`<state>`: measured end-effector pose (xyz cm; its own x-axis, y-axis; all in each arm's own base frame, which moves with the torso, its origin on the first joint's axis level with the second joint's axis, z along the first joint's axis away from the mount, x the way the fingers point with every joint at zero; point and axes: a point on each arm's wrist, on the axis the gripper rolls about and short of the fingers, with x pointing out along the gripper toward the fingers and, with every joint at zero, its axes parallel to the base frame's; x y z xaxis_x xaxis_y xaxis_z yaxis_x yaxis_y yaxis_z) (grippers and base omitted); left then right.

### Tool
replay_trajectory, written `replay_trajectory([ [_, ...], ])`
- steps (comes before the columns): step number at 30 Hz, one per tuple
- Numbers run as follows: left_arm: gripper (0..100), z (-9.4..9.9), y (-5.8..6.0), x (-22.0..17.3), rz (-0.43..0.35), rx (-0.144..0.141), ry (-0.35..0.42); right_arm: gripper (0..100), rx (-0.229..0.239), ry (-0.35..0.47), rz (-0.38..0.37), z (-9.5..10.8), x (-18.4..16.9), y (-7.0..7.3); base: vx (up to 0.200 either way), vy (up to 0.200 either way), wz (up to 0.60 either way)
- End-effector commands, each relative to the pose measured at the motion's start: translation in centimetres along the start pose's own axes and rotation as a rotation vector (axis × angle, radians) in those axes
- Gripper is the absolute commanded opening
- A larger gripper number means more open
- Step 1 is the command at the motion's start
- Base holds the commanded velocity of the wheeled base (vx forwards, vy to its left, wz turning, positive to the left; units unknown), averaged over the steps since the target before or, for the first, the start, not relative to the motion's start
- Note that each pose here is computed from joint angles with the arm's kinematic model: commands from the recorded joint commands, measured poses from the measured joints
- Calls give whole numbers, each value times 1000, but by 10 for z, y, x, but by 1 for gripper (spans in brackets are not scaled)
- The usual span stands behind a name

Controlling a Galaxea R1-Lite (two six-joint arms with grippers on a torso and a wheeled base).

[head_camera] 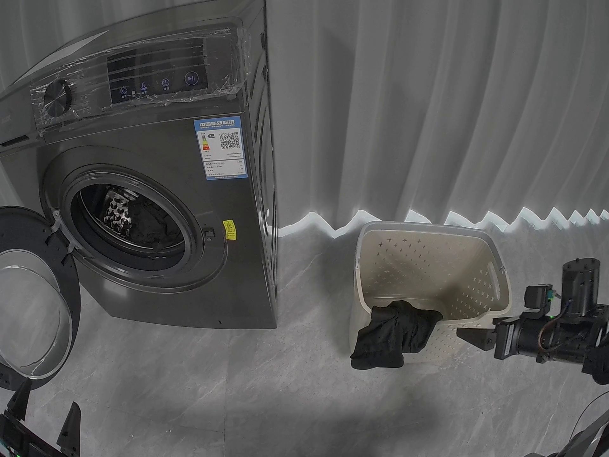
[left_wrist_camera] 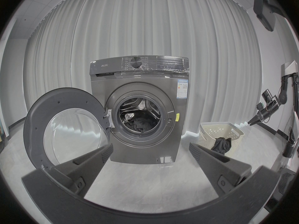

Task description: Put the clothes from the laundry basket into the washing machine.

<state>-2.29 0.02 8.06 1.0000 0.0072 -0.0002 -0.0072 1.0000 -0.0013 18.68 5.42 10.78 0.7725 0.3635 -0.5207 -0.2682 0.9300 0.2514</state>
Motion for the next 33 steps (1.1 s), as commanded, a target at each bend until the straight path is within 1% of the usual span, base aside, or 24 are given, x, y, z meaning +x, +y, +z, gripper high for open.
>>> replay_trajectory([
  [1,100,-5,0,0,0,0,0,100,45,96,-27,-18,52,-8,0,0,0],
  [3,100,-5,0,0,0,0,0,100,52,92,-22,-21,62,-9,0,0,0],
  [7,100,-5,0,0,0,0,0,100,44,80,-13,-25,81,-10,0,0,0],
  [11,100,-5,0,0,0,0,0,100,38,55,-1,-28,91,-10,0,0,0],
  [16,100,-5,0,0,0,0,0,100,69,34,16,-27,103,-7,0,-200,0],
  [17,100,-5,0,0,0,-2,0,100,69,34,16,-27,103,-7,0,-200,0],
  [20,100,-5,0,0,0,-2,0,100,75,27,22,-26,115,-6,0,0,0],
  [24,100,-5,0,0,0,-2,0,100,86,25,-7,-27,133,-8,0,0,0],
  [29,100,-5,0,0,0,-2,0,100,87,14,-3,-28,150,-10,0,0,0],
  [33,100,-5,0,0,-1,-2,0,100,80,6,14,-34,162,-6,0,0,0],
])
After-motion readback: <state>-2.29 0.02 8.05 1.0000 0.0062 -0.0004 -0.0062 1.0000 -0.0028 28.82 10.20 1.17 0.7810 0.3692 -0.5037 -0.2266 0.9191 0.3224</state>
